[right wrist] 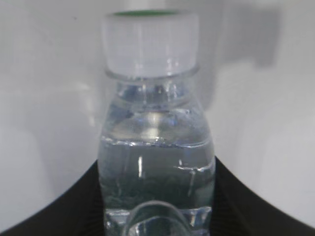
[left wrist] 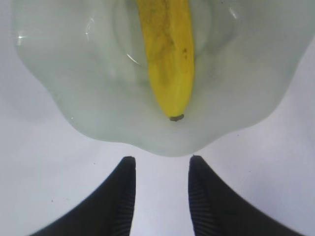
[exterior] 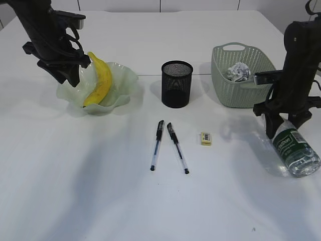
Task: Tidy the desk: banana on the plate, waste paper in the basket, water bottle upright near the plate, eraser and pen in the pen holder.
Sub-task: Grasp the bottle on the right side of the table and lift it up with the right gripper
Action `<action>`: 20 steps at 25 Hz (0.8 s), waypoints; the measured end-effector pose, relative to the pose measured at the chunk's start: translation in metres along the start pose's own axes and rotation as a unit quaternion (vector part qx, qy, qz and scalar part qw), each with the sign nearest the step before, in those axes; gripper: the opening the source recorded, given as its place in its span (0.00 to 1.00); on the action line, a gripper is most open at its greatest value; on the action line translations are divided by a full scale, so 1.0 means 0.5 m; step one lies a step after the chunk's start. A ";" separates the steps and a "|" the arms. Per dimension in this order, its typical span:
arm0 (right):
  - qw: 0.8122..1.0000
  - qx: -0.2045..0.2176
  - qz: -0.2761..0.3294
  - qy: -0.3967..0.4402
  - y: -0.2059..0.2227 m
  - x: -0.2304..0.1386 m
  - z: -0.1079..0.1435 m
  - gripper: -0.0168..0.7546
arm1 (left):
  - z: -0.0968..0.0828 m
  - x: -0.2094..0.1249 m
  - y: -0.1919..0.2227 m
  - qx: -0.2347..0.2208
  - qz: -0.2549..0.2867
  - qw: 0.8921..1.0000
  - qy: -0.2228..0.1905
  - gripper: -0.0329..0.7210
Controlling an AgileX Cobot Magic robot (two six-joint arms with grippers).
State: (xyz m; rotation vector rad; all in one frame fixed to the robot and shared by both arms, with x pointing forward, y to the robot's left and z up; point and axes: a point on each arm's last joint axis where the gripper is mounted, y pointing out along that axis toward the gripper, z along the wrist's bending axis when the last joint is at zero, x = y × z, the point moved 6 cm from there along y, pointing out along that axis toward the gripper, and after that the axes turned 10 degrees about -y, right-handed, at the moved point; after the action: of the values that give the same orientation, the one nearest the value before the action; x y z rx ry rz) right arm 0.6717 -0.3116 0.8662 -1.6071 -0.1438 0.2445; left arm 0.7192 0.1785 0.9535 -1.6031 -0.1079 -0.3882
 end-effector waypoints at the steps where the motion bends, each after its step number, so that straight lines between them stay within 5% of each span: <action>1: 1.000 0.000 -0.006 0.001 -0.005 0.006 -0.001 0.49 | 0.000 0.000 0.000 0.000 0.001 1.000 0.000 0.37; 20: 0.995 0.032 -0.091 0.020 -0.107 0.044 0.016 0.49 | 0.000 -0.002 0.000 0.000 0.004 1.000 0.000 0.37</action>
State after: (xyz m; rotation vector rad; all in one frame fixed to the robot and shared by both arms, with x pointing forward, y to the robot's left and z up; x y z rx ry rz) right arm 0.6942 -0.2959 0.9177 -1.5232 -0.2479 0.0760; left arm 0.7182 0.1788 0.9532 -1.6025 -0.1020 -0.3825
